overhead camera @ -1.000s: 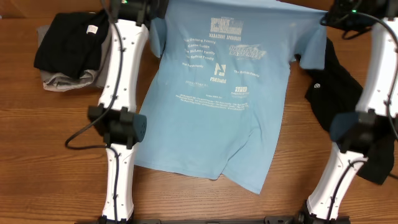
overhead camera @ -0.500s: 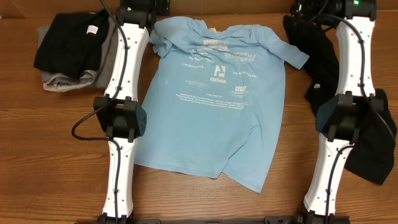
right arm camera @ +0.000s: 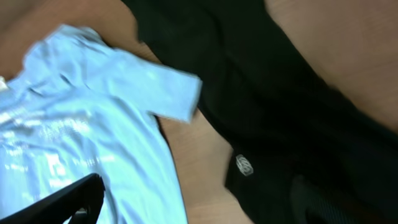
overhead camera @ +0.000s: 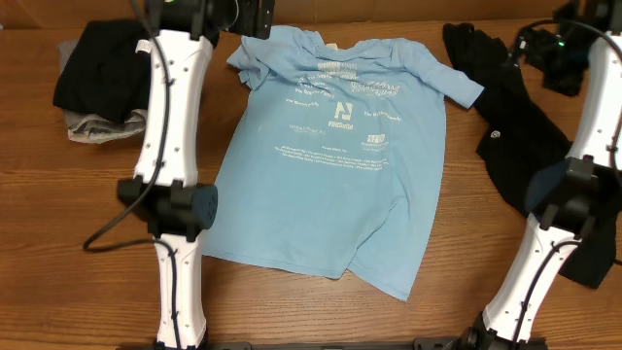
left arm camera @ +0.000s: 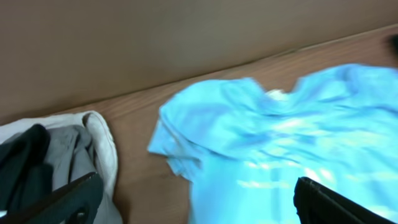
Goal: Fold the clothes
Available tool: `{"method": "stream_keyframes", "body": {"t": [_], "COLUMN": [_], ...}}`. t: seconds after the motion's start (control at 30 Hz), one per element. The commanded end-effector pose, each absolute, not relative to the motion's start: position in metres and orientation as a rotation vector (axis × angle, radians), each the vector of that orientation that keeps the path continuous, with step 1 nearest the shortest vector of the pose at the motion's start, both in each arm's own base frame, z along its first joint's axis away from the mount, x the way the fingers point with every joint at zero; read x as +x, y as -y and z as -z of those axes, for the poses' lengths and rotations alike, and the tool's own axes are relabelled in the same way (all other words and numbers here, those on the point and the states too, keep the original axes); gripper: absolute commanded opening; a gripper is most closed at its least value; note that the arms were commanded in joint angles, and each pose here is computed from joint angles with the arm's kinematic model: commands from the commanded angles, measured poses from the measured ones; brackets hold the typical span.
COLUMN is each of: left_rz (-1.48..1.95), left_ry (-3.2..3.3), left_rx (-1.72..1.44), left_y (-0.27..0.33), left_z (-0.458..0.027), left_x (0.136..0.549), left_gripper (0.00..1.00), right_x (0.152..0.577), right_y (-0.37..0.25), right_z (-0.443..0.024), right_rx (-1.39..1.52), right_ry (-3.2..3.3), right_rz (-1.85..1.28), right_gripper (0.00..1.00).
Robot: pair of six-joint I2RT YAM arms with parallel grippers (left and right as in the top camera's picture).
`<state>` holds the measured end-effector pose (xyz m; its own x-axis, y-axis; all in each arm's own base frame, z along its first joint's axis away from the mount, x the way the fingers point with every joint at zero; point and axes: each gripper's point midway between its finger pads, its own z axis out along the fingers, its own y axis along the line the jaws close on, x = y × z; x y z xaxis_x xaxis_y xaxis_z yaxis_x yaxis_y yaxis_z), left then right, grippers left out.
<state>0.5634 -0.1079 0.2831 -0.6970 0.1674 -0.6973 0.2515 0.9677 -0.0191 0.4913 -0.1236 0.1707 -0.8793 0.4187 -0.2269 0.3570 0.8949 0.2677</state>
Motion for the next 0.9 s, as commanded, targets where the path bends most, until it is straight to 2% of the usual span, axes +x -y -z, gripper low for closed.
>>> {"method": "stream_keyframes", "body": {"t": [0.0,0.1,0.23,0.33,0.37,0.6,0.87], "left_rz": [0.261,0.275,0.282,0.287,0.286,0.291,0.296], "left_ry": [-2.373,-2.429,-2.44,-2.438,-2.439,-2.446,-2.48], "left_rx": [0.3,0.277,0.297,0.32,0.325,0.361,0.383], "left_y": [0.123,0.124,0.132,0.142,0.144,0.16,0.169], "left_z": [-0.293,-0.282,-0.28,-0.28,-0.28,-0.275,-0.261], "left_x": [0.546,0.539,0.534,0.532,0.531,0.528,0.526], "left_gripper": [1.0,1.0,1.0,1.0,1.0,1.0,1.0], "right_x": [0.475,0.464,0.457,0.457,0.458,0.46,0.468], "right_y": [0.121,0.12,0.118,0.117,0.118,0.117,0.129], "right_z": [-0.172,-0.154,-0.129,-0.111,-0.105,-0.051,-0.011], "right_rx": [0.623,0.66,0.674,0.68,0.681,0.687,0.713], "right_ry": [-2.821,-2.888,-2.948,-2.965,-2.967,-2.977,-2.918], "right_rz": [-0.333,-0.353,-0.37,-0.376,-0.376,-0.393,-0.351], "right_gripper": [0.89,0.83,0.67,0.35,0.28,0.21,0.19]}}
